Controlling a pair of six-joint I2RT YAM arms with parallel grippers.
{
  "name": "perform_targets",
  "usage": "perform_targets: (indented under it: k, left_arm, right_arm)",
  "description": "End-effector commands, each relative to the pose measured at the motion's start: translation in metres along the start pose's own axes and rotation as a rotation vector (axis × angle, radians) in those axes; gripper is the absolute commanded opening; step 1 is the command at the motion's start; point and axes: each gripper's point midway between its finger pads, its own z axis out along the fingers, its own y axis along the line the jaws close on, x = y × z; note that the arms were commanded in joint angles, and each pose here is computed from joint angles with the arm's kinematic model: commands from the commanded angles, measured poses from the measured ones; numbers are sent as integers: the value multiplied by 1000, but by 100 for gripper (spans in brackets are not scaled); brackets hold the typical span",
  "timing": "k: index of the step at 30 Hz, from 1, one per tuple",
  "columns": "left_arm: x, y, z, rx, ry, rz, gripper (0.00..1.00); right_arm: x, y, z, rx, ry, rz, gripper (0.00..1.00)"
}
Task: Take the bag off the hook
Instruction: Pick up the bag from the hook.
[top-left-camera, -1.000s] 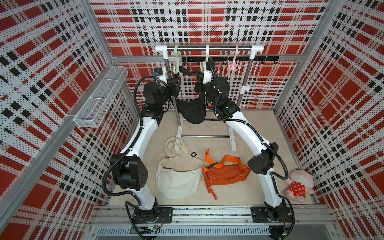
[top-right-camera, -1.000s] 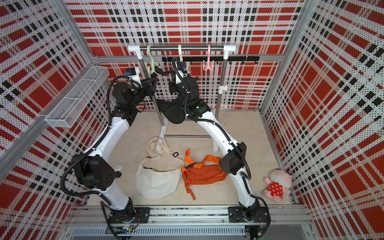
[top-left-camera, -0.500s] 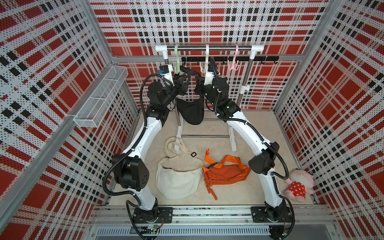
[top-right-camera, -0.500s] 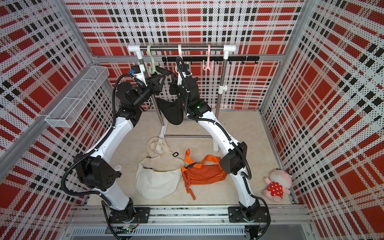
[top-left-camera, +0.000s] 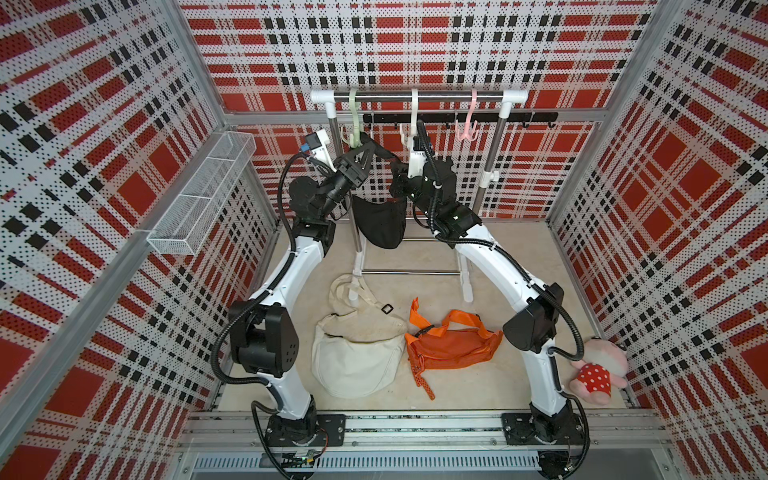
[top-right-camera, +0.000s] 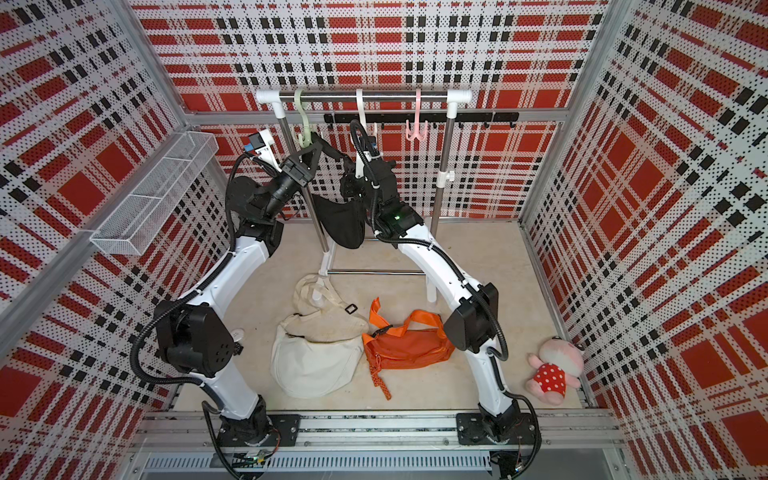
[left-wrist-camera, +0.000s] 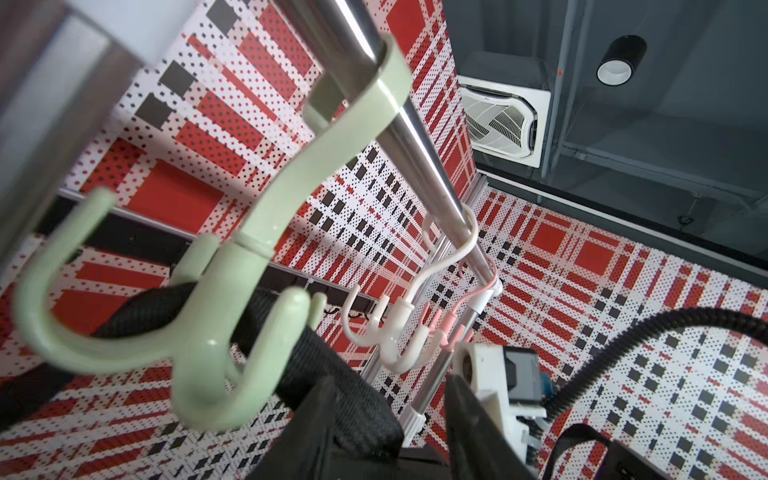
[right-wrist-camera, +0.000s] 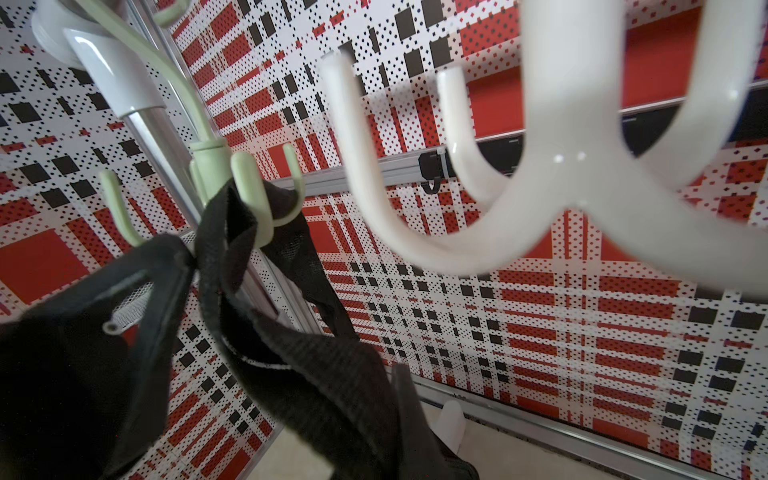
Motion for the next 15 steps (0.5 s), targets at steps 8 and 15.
perform_targets:
  k: [8, 15]
  left_arm:
    - [11, -5, 0, -8, -21, -76, 51]
    - [5, -21, 6, 77, -23, -106, 48]
  right_arm:
    - [-39, 38, -23, -67, -89, -59, 0]
    - [-38, 36, -26, -42, -80, -72, 0]
